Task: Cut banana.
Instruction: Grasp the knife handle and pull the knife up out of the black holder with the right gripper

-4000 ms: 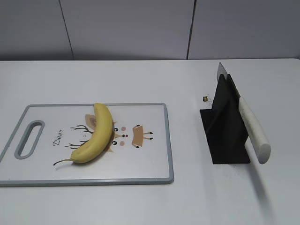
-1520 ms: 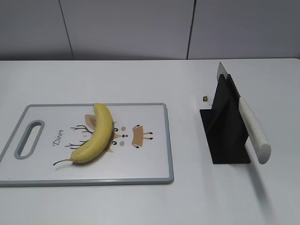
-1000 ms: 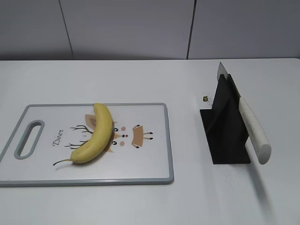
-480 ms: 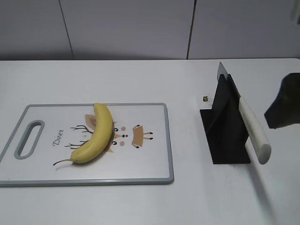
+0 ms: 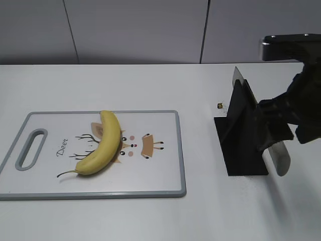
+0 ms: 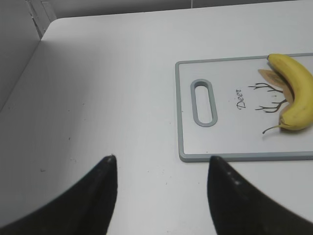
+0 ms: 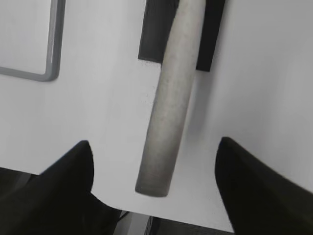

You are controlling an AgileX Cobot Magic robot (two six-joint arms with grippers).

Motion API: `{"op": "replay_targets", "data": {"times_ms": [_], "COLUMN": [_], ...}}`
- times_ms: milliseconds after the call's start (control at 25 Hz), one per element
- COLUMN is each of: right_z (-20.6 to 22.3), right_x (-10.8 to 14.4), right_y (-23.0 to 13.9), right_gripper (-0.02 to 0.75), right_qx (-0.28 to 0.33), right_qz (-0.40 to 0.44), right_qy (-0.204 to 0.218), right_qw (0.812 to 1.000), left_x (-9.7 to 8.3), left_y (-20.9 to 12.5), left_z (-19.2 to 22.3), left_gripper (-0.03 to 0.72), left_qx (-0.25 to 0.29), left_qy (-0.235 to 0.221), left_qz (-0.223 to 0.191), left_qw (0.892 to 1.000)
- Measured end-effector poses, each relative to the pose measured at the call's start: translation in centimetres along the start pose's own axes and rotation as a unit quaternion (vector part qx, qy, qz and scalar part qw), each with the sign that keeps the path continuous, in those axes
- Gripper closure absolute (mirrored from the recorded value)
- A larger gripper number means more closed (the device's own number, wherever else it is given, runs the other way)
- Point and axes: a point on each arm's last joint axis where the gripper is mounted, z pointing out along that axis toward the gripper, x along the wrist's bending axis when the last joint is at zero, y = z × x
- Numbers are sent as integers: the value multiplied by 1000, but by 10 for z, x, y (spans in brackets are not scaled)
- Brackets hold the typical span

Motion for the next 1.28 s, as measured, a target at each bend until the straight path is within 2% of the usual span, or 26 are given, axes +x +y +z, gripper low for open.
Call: {"op": "replay_targets", "data": {"times_ms": [280, 520, 760, 960, 1120, 1200, 1280], "right_z": [21, 38, 54, 54, 54, 54, 54], "right_x": [1, -3, -4, -3, -1, -1, -2], "right_y": [8, 12, 14, 13, 13, 13, 13], "right_gripper": [155, 155, 171, 279, 420, 516, 566], "right_qx": [16, 35, 59, 62, 64, 64, 63], "right_qz": [4, 10, 14, 20, 29, 31, 45], "right_qy": [-7, -41, -50, -43, -34, -33, -34], "right_qw": [1000, 999, 997, 997, 997, 997, 996], "left_x": [0, 0, 0, 0, 0, 0, 0], "left_y": [0, 0, 0, 0, 0, 0, 0], "left_z": [0, 0, 0, 0, 0, 0, 0], "left_gripper": [134, 142, 143, 144, 144, 144, 144], "left_qx": [0, 0, 0, 0, 0, 0, 0], "left_qy": [0, 0, 0, 0, 0, 0, 0], "left_qz": [0, 0, 0, 0, 0, 0, 0], "left_qw": [1000, 1000, 1000, 1000, 1000, 1000, 1000]}}
